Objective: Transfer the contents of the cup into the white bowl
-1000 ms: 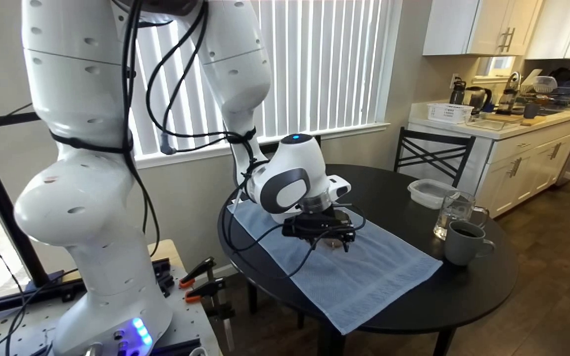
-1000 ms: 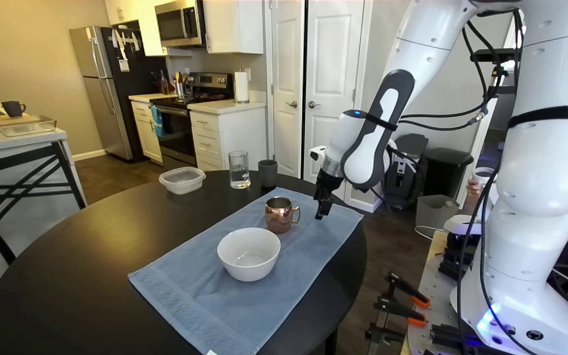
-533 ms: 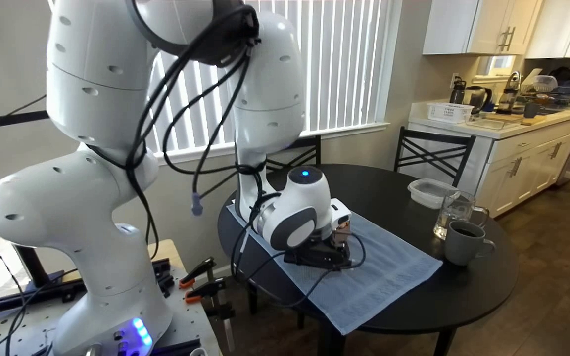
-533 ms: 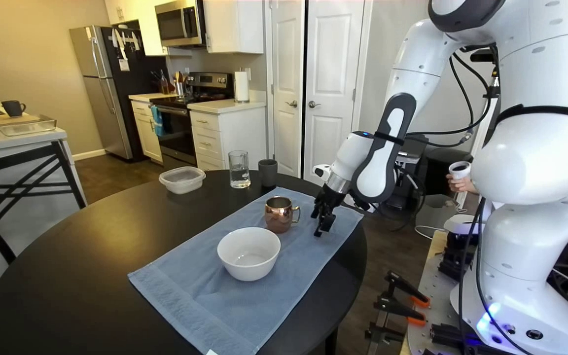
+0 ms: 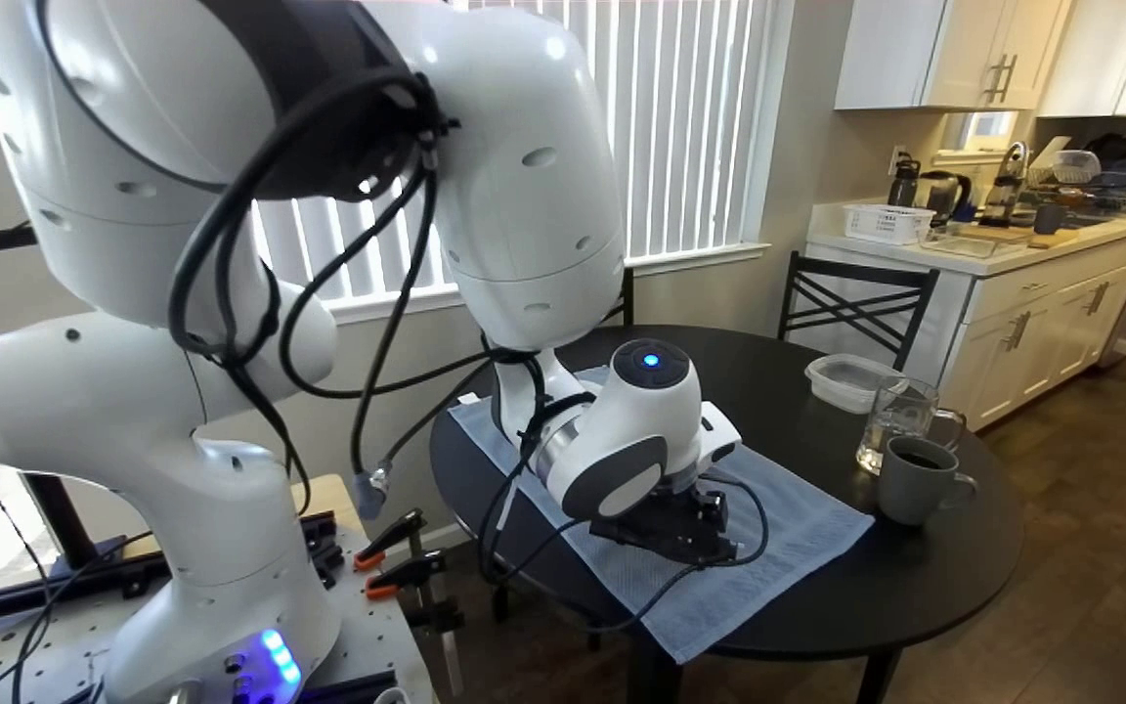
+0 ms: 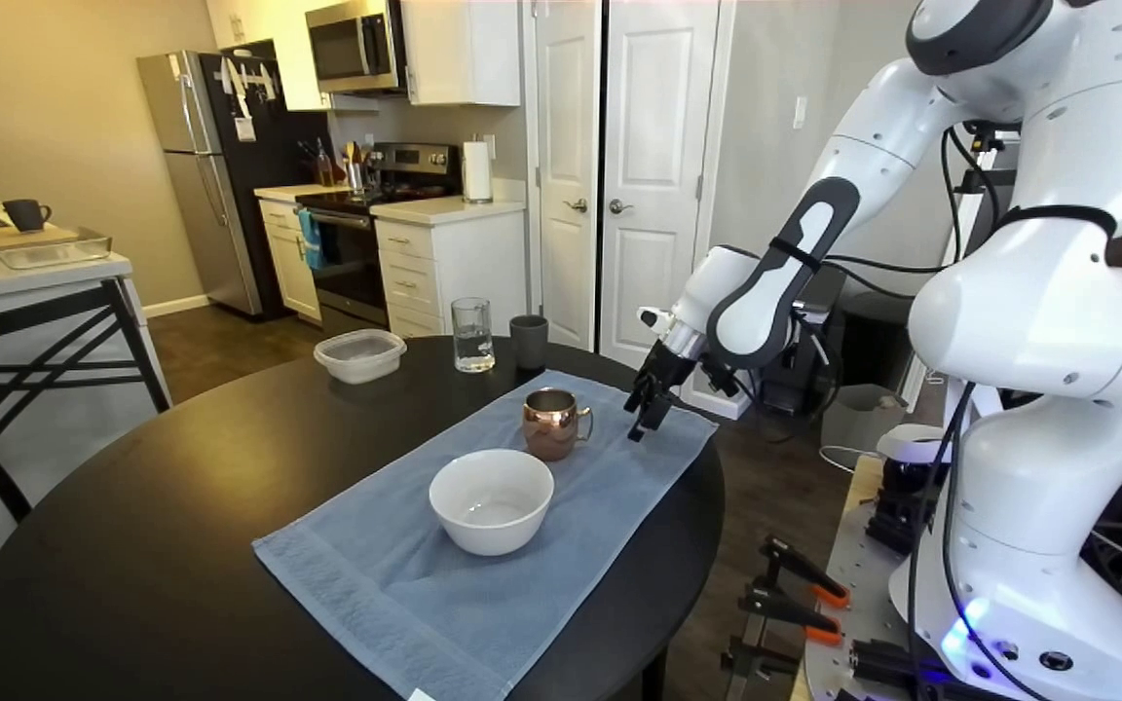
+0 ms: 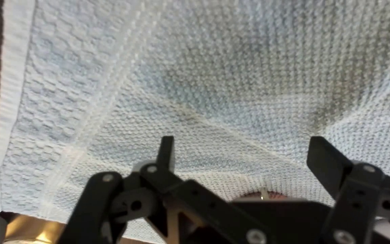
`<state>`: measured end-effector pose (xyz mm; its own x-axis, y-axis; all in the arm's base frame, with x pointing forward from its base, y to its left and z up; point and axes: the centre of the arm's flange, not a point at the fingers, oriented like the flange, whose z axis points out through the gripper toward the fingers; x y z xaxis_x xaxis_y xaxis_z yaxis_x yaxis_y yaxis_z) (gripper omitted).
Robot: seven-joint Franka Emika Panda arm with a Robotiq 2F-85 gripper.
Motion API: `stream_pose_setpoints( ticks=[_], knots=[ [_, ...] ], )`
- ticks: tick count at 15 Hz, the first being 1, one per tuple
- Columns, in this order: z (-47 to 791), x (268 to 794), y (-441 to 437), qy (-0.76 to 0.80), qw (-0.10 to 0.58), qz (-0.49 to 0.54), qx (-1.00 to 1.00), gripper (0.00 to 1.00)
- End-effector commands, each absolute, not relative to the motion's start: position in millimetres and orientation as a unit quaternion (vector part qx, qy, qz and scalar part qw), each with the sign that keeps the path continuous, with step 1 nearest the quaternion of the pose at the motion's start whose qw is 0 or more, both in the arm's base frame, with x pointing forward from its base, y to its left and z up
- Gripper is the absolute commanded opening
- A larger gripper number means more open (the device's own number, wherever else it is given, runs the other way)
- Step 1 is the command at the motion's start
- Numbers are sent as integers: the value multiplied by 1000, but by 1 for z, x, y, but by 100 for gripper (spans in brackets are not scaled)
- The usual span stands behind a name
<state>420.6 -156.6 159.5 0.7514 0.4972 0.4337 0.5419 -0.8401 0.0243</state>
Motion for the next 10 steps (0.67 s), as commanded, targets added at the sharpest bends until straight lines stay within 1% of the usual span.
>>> stream_pose_setpoints(
  ticks=[1, 6, 10],
  knots=[
    [161, 420, -158, -277, 51, -218, -934, 100],
    [158, 421, -154, -281, 50, -217, -933, 100],
    [162, 431, -159, -282, 48, -214, -934, 100]
  ],
)
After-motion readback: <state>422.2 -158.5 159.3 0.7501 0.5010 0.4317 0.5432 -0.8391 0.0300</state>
